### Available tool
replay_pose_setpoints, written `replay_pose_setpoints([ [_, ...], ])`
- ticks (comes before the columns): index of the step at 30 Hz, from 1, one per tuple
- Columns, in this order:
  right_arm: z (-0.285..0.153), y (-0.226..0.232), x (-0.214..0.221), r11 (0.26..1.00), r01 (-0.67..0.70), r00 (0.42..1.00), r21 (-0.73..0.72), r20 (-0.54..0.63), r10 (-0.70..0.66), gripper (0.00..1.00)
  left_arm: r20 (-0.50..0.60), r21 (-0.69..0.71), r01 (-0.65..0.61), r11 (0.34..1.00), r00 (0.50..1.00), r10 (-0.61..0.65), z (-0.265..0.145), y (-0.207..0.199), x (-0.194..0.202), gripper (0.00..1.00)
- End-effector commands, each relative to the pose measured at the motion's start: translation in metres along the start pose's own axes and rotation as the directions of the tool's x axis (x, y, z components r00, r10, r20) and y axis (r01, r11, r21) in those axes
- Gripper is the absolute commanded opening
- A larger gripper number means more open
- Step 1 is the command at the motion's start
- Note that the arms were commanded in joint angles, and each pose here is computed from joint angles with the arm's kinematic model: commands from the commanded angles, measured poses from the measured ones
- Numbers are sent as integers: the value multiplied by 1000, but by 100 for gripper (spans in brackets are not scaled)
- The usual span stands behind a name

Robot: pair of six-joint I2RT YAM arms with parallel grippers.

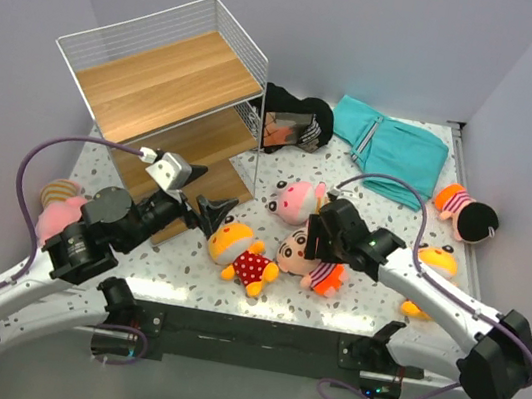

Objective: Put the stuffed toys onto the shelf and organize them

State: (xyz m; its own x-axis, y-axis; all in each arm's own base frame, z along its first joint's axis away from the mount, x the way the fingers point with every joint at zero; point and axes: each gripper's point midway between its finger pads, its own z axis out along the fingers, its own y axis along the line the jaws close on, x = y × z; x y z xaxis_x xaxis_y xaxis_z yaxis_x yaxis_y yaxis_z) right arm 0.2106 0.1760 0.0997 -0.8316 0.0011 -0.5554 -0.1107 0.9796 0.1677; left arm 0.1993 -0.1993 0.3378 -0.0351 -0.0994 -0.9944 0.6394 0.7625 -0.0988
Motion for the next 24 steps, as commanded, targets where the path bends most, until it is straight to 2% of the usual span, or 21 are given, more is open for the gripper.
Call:
replay_pose_setpoints([
  [1,12,13,2,998,-26,1000,-49,-4,26,61,22,15,-13,1000,1000,13,1,-3,-6,100],
  [2,13,13,0,998,-28,1000,-49,6,28,50,21,14,-15,1000,1000,15,1,-3,-6,100],
  [4,7,18,-6,996,-26,999,-80,33,29,39,21,16,-15,1000,1000,15,1,-3,-6,100],
  [5,4,20,-10,995,-31,998,-92,50,35,23,22,19,-17,1000,1000,16,1,-3,-6,100],
  [7,-9,24,-25,992,-36,994,-117,100,48,0,22,22,-17,1000,1000,16,1,-4,-6,100],
  [10,-30,27,-43,990,-46,987,-130,145,65,0,20,25,-16,1000,1000,15,2,-5,-6,99],
  [15,-92,54,-77,950,1,966,-313,247,80,0,2,18,9,1000,1000,-9,8,-6,-3,100],
  [19,-153,87,-101,836,65,928,-546,341,150,0,-2,39,18,999,1000,-18,15,-12,-10,100],
  [24,-217,105,-117,709,139,885,-691,408,225,0,-19,60,36,998,999,-34,25,-20,-17,100],
])
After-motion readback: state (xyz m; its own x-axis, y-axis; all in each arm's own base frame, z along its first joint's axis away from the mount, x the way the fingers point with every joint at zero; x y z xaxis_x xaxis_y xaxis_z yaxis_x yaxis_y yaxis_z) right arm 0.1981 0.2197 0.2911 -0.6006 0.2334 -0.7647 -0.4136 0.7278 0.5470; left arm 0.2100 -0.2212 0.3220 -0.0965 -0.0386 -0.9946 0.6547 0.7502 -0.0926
